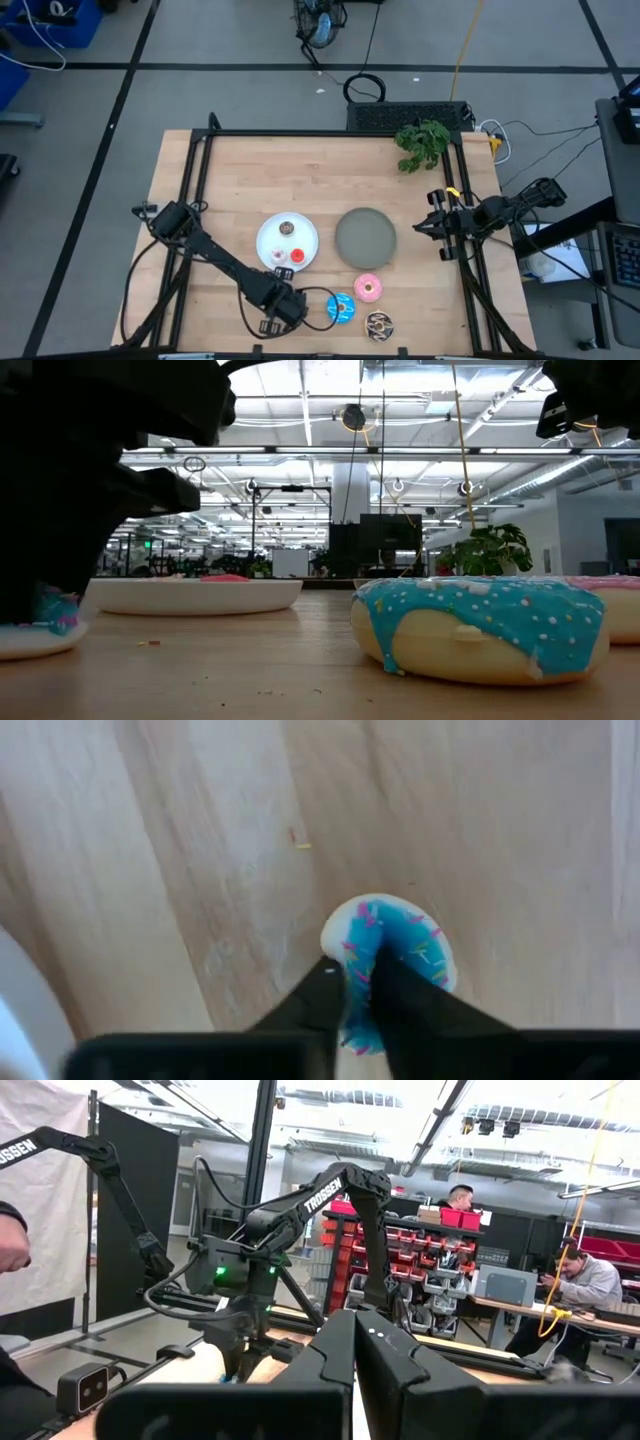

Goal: Pick & Place donuts
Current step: Put the small blue donut on the white plate

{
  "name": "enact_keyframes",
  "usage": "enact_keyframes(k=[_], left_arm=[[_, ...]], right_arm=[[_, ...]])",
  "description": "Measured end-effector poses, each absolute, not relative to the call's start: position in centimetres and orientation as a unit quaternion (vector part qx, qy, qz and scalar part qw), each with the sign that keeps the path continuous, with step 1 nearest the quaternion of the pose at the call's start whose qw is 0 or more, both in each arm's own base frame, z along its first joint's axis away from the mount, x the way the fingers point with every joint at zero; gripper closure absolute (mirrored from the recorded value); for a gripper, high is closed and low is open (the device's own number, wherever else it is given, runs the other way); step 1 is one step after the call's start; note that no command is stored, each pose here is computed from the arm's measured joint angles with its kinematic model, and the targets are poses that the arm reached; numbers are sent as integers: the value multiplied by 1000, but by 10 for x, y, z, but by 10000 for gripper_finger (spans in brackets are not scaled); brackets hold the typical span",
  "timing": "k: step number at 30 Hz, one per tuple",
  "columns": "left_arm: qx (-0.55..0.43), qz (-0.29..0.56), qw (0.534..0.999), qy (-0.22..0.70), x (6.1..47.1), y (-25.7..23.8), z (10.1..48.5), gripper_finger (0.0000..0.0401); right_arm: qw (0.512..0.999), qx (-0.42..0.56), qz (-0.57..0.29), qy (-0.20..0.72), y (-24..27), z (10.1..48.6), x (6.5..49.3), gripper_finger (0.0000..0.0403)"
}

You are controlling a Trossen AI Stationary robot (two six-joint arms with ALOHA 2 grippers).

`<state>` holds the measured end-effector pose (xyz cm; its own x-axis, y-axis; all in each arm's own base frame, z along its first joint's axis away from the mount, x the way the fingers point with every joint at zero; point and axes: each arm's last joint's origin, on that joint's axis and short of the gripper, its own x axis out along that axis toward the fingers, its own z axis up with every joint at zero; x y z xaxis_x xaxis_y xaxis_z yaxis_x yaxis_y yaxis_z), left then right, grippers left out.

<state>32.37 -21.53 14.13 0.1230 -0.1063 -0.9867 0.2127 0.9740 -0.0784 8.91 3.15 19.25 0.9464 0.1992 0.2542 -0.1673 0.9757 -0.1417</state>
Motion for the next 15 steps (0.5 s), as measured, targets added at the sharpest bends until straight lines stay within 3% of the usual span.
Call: enact_keyframes(k=[3,10,15], left_arm=[[44,-114,747,653,326,-211,142,387],[48,-94,762,638,321,-194,178,363],[56,-57,789,610,305,-168,229,383]], right_arm=[[985,-59,93,-135,31,192,89,403],[985,-63,92,-135,31,192,89,403],[984,-64,92,-135,31,192,89,403]])
